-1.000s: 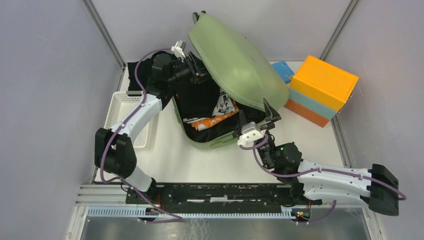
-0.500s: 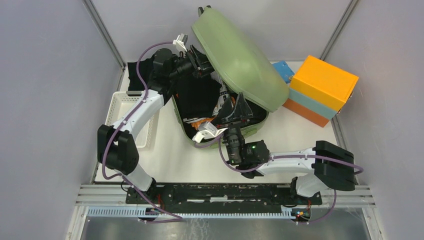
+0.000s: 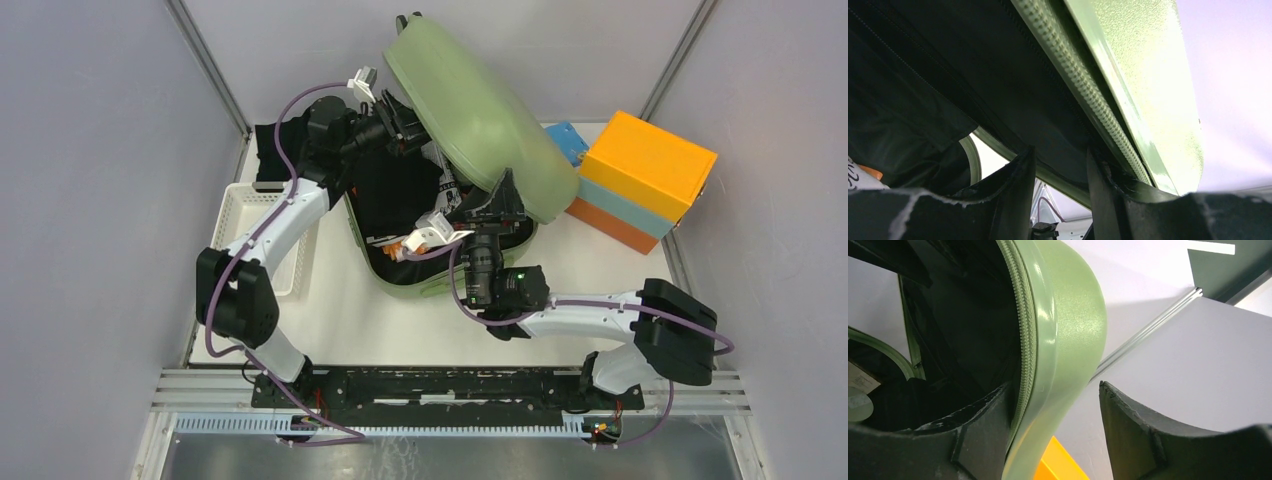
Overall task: Open, take out, and arrange the luggage
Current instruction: Open the luggage at the center of the board.
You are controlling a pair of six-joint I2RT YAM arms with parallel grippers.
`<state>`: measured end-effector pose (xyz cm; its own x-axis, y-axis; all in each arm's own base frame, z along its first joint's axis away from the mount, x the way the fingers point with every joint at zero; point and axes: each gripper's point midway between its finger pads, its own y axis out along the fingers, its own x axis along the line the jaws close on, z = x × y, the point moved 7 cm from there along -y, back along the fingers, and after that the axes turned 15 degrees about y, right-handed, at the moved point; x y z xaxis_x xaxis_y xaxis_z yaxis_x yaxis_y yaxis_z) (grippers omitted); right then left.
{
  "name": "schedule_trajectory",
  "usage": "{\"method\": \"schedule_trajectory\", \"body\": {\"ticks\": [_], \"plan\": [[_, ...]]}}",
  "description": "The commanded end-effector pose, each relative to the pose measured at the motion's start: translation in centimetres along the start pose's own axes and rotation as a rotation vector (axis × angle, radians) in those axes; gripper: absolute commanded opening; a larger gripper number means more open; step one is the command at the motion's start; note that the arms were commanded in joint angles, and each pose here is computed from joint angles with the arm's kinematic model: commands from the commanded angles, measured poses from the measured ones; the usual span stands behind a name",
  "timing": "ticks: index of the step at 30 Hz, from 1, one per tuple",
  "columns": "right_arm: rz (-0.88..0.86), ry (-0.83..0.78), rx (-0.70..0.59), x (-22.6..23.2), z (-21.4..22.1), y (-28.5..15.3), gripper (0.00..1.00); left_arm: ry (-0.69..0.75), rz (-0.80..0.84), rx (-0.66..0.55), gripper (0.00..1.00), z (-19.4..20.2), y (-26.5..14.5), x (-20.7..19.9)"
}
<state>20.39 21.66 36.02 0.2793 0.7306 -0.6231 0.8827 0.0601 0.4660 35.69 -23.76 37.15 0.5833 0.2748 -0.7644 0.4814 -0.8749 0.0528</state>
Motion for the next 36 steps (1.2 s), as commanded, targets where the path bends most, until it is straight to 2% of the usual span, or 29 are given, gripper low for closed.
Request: {"method": "schedule_trajectory", "body": {"ticks": [1, 6, 11, 16, 19, 24, 29, 36], "plan": [[0.235, 0.322, 0.010, -4.6, 0.7, 0.5, 0.61, 0.042, 0.072, -0.029, 0.49, -1.2, 0.6, -1.9], [0.257, 0.324, 0.002, -4.8, 1.1, 0.7, 0.24, 0.044, 0.067, -0.024, 0.50, -1.1, 0.7, -1.5], [0.277, 0.345, 0.000, -5.9, 1.8, 0.6, 0.10, 0.072, 0.015, -0.016, 0.54, -0.2, 0.1, -0.4], [0.286, 0.388, 0.003, -6.9, 2.7, 0.6, 0.06, 0.165, -0.178, -0.058, 0.63, 0.8, -2.7, 2.1], [0.293, 0.420, 0.005, -7.5, 3.4, 0.6, 0.04, 0.227, -0.416, -0.078, 0.72, 1.3, -5.8, 4.0], [0.297, 0.482, 0.017, -8.1, 4.9, 0.6, 0.04, 0.232, -0.799, -0.125, 0.79, 2.0, -10.7, 8.2], [0.291, 0.507, 0.020, -8.2, 5.2, 0.7, 0.03, 0.192, -1.173, -0.110, 0.73, 1.5, -13.4, 11.8], [0.279, 0.534, 0.023, -8.0, 5.6, 0.9, 0.03, 0.170, -1.360, -0.049, 0.69, 3.2, -14.7, 15.6]]}}
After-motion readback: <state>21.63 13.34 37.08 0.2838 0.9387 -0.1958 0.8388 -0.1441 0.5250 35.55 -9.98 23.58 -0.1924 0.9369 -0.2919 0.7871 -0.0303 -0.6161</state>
